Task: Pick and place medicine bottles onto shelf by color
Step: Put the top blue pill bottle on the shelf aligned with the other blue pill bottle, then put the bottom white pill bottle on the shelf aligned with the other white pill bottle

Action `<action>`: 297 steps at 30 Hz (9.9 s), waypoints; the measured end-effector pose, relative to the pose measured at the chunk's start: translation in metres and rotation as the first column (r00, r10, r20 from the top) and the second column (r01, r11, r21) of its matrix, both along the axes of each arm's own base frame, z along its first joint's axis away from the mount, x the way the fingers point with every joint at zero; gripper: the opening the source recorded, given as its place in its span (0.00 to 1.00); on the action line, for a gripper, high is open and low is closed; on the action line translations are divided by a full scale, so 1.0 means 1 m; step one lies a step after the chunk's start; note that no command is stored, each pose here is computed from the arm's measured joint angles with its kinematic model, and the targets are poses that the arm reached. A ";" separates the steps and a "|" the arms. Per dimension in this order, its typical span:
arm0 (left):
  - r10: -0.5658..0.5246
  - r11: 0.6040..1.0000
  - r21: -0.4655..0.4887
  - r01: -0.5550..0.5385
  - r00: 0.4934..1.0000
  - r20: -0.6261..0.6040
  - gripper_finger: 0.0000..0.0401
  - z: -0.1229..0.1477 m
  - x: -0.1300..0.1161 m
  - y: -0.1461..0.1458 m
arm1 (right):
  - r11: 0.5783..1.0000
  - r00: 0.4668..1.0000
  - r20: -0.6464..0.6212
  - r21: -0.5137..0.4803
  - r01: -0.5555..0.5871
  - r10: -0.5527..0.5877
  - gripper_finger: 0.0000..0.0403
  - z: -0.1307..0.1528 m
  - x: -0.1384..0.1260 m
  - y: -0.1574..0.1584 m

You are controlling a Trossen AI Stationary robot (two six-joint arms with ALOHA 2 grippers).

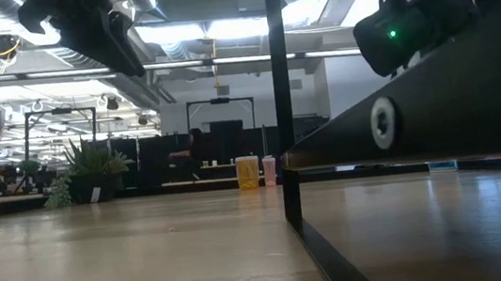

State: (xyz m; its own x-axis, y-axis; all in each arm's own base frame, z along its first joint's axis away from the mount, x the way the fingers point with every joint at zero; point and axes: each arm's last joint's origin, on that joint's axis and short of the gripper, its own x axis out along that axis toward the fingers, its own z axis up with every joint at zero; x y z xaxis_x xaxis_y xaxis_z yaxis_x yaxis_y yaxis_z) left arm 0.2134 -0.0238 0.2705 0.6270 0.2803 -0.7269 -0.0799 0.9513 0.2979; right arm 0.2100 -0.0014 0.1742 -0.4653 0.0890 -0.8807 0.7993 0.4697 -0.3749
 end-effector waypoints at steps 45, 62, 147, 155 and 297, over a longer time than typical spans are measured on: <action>0.001 1.000 -0.001 -0.001 1.000 0.001 0.37 0.000 0.000 0.000 | 0.992 0.997 0.039 0.106 -0.069 0.065 0.52 -0.027 -0.015 -0.019; 0.001 1.000 -0.001 -0.001 1.000 0.000 0.37 0.000 0.000 0.000 | 0.989 0.993 0.074 0.110 -0.102 0.094 0.43 -0.022 -0.008 -0.019; -0.231 0.958 -0.161 0.239 0.971 0.069 0.37 0.003 -0.003 -0.044 | 0.918 0.849 0.522 0.296 -0.264 0.076 0.30 0.066 0.079 0.201; -0.245 0.954 -0.160 0.253 0.967 0.068 0.37 0.004 -0.004 -0.047 | 0.936 0.844 0.531 0.258 -0.238 0.068 0.30 0.066 0.077 0.205; 0.072 0.874 -0.438 -0.211 0.947 -0.314 0.37 -0.016 -0.038 -0.048 | 0.635 0.513 0.374 -0.480 -0.605 0.772 0.47 0.158 0.121 0.119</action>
State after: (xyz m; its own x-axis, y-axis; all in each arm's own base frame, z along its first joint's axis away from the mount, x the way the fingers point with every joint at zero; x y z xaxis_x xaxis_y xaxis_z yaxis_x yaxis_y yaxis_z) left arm 0.1758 -0.0720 0.2544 0.3576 -0.0594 -0.9320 -0.2043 0.9688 -0.1401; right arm 0.3307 0.1181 0.3319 0.2432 -0.3202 -0.9156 0.3540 0.9082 -0.2236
